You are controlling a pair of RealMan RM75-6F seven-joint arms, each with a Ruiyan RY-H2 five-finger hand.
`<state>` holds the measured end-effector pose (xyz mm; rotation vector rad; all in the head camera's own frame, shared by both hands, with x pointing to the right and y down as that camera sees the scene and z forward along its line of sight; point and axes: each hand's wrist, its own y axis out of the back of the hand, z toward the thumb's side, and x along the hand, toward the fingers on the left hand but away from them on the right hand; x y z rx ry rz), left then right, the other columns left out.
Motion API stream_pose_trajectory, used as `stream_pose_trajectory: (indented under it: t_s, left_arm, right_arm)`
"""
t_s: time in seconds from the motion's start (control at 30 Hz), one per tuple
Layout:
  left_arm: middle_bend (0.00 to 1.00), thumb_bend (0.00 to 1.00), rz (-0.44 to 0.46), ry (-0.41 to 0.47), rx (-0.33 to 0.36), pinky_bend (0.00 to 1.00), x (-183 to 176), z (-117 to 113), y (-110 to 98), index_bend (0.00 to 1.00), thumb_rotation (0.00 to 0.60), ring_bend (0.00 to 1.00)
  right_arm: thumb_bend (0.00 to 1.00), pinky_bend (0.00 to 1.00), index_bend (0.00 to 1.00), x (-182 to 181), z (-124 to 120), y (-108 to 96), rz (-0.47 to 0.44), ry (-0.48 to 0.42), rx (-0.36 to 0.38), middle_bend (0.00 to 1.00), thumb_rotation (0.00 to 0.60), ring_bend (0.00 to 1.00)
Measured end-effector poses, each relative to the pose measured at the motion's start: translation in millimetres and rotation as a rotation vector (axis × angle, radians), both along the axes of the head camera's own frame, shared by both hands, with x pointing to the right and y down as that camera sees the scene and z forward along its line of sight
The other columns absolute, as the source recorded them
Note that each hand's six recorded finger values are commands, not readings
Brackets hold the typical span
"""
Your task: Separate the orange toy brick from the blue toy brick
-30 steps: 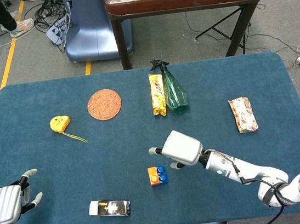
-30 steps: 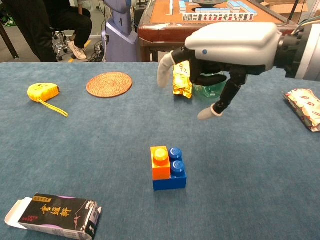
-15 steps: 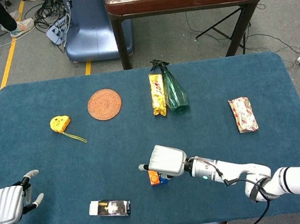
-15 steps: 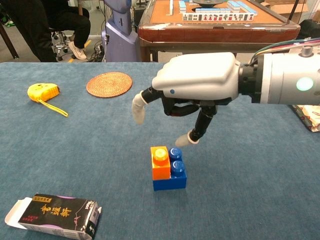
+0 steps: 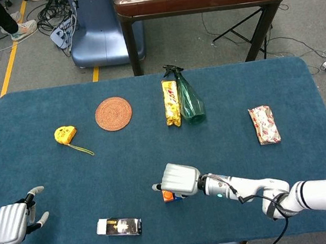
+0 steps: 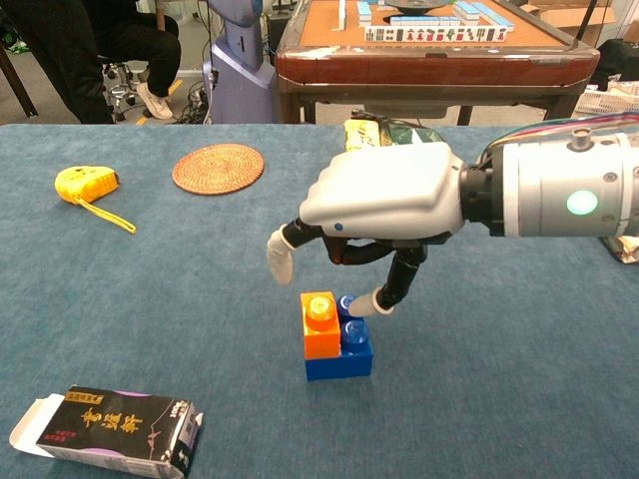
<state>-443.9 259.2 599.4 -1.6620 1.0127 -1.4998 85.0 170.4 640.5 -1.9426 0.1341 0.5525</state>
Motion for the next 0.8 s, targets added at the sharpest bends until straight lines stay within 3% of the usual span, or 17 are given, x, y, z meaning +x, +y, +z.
stream_pose_trajectory:
  t_s: [0.2, 0.43, 0.8]
  left_arm:
    - [0.77, 0.24, -0.002, -0.001, -0.005, 0.82, -1, 1, 2, 0.32, 0.6, 0.63]
    - [0.77, 0.24, -0.001, -0.001, -0.009, 0.83, 0, 2, 4, 0.32, 0.6, 0.63]
    - [0.77, 0.24, -0.002, -0.001, -0.021, 0.83, 0, 5, 7, 0.32, 0.6, 0.63]
  right_arm:
    - [0.28, 1.0, 0.29, -3, 6, 1, 0.0, 0.004, 0.008, 0.92, 0.6, 1.0]
    - [0.16, 1.0, 0.2, -5, 12, 5, -0.002, 0.013, 0.002, 0.92, 0.6, 1.0]
    - [0.15, 1.0, 0.19, -6, 20, 11, 0.002, 0.015, -0.014, 0.92, 0.6, 1.0]
